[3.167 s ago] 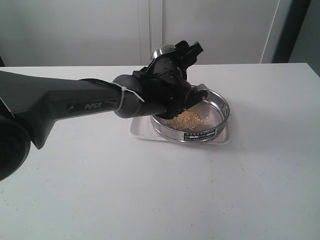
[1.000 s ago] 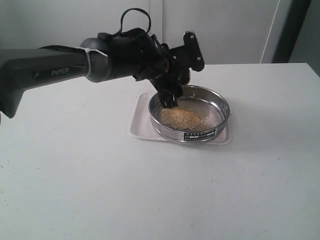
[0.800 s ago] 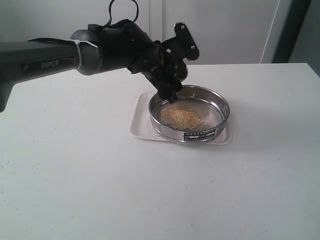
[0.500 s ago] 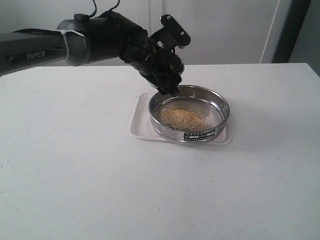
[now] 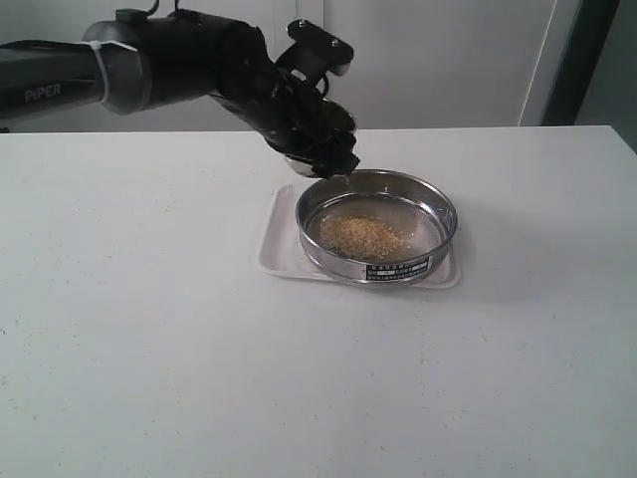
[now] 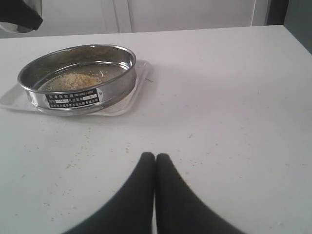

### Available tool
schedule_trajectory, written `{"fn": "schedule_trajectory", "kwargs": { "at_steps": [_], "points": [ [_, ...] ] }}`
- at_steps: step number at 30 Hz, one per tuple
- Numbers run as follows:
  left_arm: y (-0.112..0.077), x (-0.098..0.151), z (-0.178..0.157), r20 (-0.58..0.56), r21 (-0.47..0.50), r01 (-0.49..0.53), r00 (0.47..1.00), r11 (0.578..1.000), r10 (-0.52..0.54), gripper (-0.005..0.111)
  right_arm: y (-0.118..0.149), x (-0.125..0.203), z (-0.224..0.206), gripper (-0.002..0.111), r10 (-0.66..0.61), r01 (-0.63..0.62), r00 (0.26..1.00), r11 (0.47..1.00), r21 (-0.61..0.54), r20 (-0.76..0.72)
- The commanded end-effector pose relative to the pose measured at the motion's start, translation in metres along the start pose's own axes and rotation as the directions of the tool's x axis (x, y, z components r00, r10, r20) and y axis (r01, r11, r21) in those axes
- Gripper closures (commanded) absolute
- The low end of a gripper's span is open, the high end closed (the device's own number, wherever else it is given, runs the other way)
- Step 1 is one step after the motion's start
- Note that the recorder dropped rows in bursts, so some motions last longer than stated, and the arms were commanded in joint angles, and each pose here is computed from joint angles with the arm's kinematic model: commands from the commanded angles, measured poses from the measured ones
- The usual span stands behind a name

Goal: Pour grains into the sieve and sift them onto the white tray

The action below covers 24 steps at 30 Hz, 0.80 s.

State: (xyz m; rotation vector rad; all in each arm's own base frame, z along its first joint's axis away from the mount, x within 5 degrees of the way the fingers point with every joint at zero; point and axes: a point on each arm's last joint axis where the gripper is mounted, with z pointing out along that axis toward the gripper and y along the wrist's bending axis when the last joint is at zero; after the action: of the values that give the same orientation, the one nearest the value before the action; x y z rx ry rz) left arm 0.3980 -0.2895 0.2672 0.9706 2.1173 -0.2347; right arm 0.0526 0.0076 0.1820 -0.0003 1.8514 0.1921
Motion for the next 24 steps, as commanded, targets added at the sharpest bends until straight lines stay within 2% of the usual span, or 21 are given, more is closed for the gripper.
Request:
{"fn": "schedule_trajectory", "kwargs": {
  "at_steps": [1,4,7,12,17,24],
  "points": [
    [0.014,0.006,-0.01,-0.025,0.032,0.117,0.993,0.993,-0.116,0.107,0.0,0.0,0.0,0.108,0.002,-0.001,1.0,1.0,-0.006,0.013],
    [0.025,0.016,-0.017,-0.059,0.031,0.169,0.984,0.985,-0.167,0.107,0.0,0.0,0.0,0.108,0.002,-0.001,1.0,1.0,-0.006,0.013],
    [0.04,0.028,-0.024,-0.053,0.001,0.222,0.974,0.975,-0.222,0.107,0.0,0.0,0.0,0.108,0.002,-0.001,1.0,1.0,-0.006,0.013],
    [0.054,0.048,-0.031,-0.024,-0.045,0.268,0.963,0.962,-0.269,0.107,0.0,0.0,0.0,0.108,0.002,-0.001,1.0,1.0,-0.006,0.013],
    [0.071,0.08,-0.027,-0.033,-0.091,0.338,0.939,0.937,-0.342,0.107,0.0,0.0,0.0,0.108,0.002,-0.001,1.0,1.0,-0.006,0.013],
    [0.079,0.104,-0.029,0.028,-0.144,0.374,0.927,0.916,-0.374,0.107,0.0,0.0,0.0,0.108,0.002,-0.001,1.0,1.0,-0.006,0.013]
  ]
}}
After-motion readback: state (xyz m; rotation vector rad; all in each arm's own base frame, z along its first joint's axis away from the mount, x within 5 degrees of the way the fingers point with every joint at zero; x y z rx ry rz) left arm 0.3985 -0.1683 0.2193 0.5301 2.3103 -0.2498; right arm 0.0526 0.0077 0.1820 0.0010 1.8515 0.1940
